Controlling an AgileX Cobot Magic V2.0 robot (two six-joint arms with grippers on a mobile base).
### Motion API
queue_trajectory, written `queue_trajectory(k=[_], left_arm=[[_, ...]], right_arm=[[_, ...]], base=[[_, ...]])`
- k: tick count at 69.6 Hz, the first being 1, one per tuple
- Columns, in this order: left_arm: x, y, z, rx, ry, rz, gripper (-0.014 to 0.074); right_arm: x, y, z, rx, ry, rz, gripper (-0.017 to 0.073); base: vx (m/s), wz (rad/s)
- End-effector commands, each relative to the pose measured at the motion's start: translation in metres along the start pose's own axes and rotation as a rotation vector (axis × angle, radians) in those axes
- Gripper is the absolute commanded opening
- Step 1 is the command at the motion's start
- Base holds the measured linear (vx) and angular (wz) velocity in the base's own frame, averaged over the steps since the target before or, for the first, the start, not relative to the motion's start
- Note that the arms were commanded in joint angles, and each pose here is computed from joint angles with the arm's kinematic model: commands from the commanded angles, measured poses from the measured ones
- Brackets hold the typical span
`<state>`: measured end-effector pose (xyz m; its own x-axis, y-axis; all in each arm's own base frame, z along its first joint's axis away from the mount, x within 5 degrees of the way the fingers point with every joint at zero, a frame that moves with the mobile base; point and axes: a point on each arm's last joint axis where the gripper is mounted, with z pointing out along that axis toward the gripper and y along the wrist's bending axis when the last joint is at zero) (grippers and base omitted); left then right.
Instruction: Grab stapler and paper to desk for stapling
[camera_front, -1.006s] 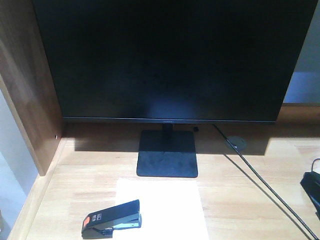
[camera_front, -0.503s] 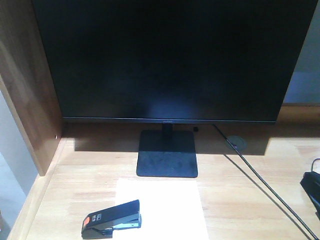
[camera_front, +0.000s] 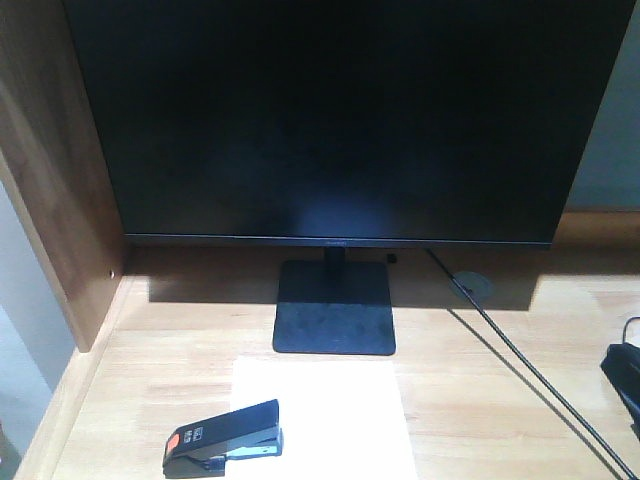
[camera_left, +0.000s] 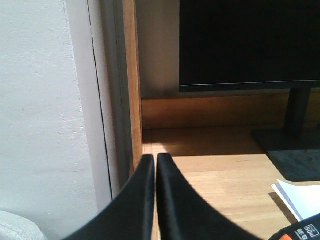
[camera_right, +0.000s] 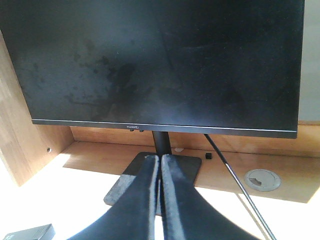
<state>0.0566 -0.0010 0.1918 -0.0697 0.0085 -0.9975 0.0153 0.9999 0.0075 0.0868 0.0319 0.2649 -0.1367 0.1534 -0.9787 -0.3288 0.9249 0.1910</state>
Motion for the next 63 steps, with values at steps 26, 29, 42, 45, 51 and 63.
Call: queue_trajectory(k=[26,29,42,45,51,63], left_arm=[[0.0016,0.0025,0.0004,-0.042,-0.064,-0.023,-0.0006],[0.0016,0.0025,0.0004,-0.042,-0.064,-0.023,-0.0006],[0.0017,0.0025,0.0005,-0.042,-0.063,-0.023,-0.0006],[0.0017,0.0025,0.0005,-0.042,-0.063,-0.023,-0.0006],[0.0017,0.0025,0.0005,-0.042,-0.063,-0.023,-0.0006],[0.0017,0.0025,0.0005,-0.042,-0.063,-0.023,-0.0006]], right_arm=[[-0.0093,-0.0006,-0.0002,0.021,-0.026,-0.034,-0.0005],[-0.0093,-0.0006,-0.0002,0.021,-0.026,-0.034,-0.0005],[-0.0093,-0.0006,-0.0002,0.021,-0.026,-0.034,-0.0005],[-0.0093,-0.0006,-0.0002,0.021,-0.026,-0.034,-0.0005],[-0.0093,-0.0006,-0.0002,0.021,-0.026,-0.034,-0.0005],[-0.0093,-0.0007,-0.0002,0.022,-0.026,-0.034,-0.0005]], base=[[0.00,0.00],[0.00,0.00],[0.00,0.00],[0.00,0.00],[0.00,0.00],[0.00,0.00]])
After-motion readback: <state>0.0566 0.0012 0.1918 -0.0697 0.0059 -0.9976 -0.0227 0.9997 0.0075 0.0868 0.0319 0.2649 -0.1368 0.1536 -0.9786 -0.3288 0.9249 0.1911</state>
